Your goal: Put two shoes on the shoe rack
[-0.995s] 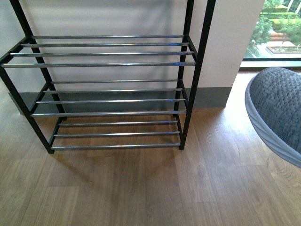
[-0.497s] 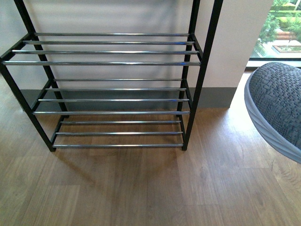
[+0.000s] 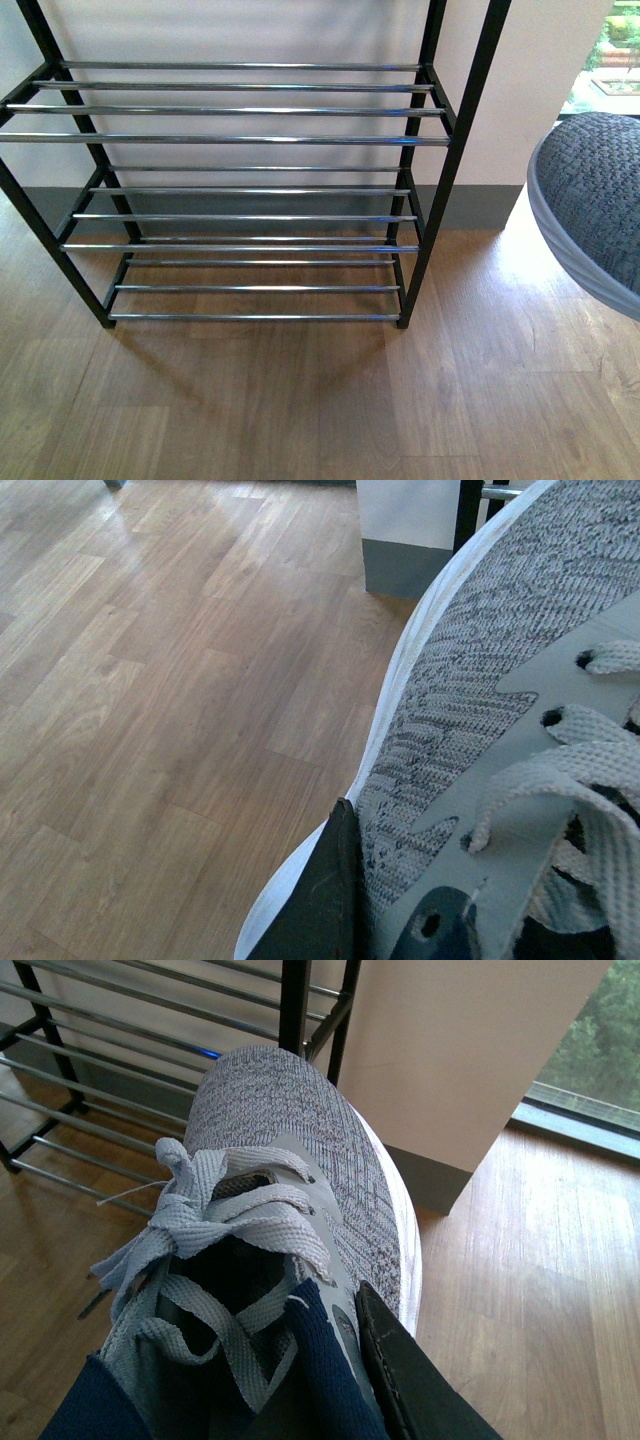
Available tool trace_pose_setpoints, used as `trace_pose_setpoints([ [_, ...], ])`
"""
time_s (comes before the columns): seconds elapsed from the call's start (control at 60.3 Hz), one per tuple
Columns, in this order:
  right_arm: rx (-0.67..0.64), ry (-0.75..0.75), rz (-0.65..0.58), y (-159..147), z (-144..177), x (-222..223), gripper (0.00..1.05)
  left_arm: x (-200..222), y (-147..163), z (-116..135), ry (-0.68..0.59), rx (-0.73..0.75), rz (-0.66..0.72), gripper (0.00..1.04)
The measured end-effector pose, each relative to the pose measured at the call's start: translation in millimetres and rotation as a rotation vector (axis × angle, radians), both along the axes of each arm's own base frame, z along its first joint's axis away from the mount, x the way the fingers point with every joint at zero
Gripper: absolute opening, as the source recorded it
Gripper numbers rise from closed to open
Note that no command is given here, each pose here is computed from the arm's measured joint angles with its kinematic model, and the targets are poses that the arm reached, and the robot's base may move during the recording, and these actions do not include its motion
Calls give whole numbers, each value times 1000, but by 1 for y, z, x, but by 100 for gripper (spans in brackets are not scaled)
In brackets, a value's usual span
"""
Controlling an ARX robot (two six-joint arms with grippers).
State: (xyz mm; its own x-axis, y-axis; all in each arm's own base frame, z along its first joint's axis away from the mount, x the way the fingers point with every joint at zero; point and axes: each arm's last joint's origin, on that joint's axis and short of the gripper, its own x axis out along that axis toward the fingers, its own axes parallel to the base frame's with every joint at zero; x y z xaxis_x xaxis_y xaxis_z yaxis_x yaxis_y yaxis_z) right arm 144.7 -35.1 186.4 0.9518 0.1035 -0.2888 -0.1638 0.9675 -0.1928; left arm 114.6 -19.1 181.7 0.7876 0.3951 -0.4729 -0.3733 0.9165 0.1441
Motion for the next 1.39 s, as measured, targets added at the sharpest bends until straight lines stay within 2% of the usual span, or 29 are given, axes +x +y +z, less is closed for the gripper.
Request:
trace_pose_setpoints([
  [1.393,2,-2,7,0,0,0,1,0,0,-2,5,5,6,2],
])
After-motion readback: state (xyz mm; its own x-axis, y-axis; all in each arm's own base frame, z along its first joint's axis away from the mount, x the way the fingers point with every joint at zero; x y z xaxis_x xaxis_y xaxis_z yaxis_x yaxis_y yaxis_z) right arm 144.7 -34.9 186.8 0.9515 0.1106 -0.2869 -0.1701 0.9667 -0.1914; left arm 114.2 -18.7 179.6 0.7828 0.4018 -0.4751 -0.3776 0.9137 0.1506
